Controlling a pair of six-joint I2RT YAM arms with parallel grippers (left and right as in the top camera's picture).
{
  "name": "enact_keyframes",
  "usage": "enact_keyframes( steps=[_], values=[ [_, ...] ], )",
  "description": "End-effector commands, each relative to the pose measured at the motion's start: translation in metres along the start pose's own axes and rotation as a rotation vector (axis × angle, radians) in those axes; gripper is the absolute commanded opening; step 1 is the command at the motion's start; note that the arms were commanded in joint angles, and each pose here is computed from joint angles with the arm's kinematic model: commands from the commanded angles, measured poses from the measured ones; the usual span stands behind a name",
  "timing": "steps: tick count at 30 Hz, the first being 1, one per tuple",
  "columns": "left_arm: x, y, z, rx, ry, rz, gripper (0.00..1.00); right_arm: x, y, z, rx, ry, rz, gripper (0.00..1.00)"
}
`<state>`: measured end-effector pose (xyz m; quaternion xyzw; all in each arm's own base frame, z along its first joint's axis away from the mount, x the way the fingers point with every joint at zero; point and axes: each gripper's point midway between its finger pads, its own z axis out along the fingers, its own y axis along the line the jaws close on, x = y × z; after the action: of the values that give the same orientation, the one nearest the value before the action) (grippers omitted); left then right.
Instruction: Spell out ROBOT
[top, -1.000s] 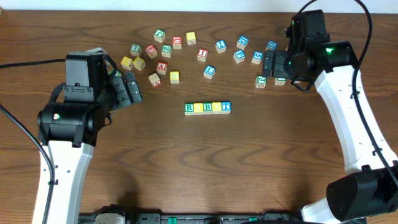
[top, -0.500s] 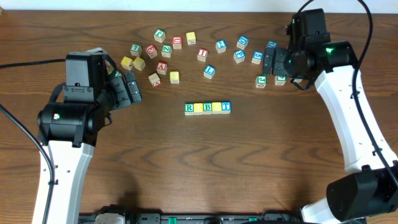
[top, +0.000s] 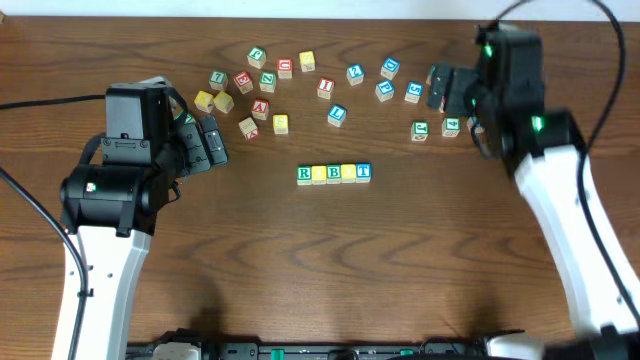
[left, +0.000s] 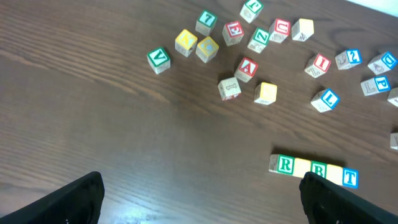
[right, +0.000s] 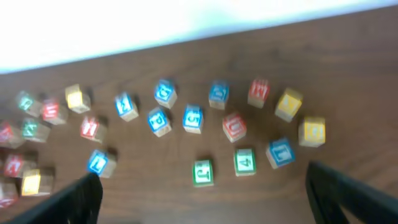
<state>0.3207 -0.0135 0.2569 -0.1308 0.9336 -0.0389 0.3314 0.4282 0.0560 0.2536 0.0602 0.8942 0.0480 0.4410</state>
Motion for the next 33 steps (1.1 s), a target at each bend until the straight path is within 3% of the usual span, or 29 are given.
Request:
enact_keyframes(
  steps=[1, 7, 14, 22, 28, 33],
  values=[
    [-0.007, 0.001, -0.005, -0.003, -0.020, -0.003, 0.99, 0.007, -0.021, -0.031, 0.051, -0.119, -0.035, 0.99],
    [-0.007, 0.001, -0.005, -0.003, -0.020, -0.003, 0.99, 0.047, -0.053, -0.080, 0.098, -0.263, 0.001, 0.99],
    [-0.007, 0.001, -0.005, -0.003, -0.020, -0.003, 0.99, 0.109, -0.081, -0.105, 0.084, -0.398, 0.054, 0.99],
    [-0.007, 0.001, -0.005, -0.003, -0.020, -0.003, 0.99, 0.158, -0.088, -0.096, 0.018, -0.553, 0.073, 0.99],
    [-0.007, 0.001, -0.005, -0.003, -0.020, -0.003, 0.99, 0.184, -0.086, -0.079, -0.034, -0.537, 0.128, 0.99],
    [-0.007, 0.001, -0.005, -0.003, -0.020, -0.003, 0.99, 0.179, -0.083, -0.085, -0.045, -0.566, 0.089, 0.99]
  ],
)
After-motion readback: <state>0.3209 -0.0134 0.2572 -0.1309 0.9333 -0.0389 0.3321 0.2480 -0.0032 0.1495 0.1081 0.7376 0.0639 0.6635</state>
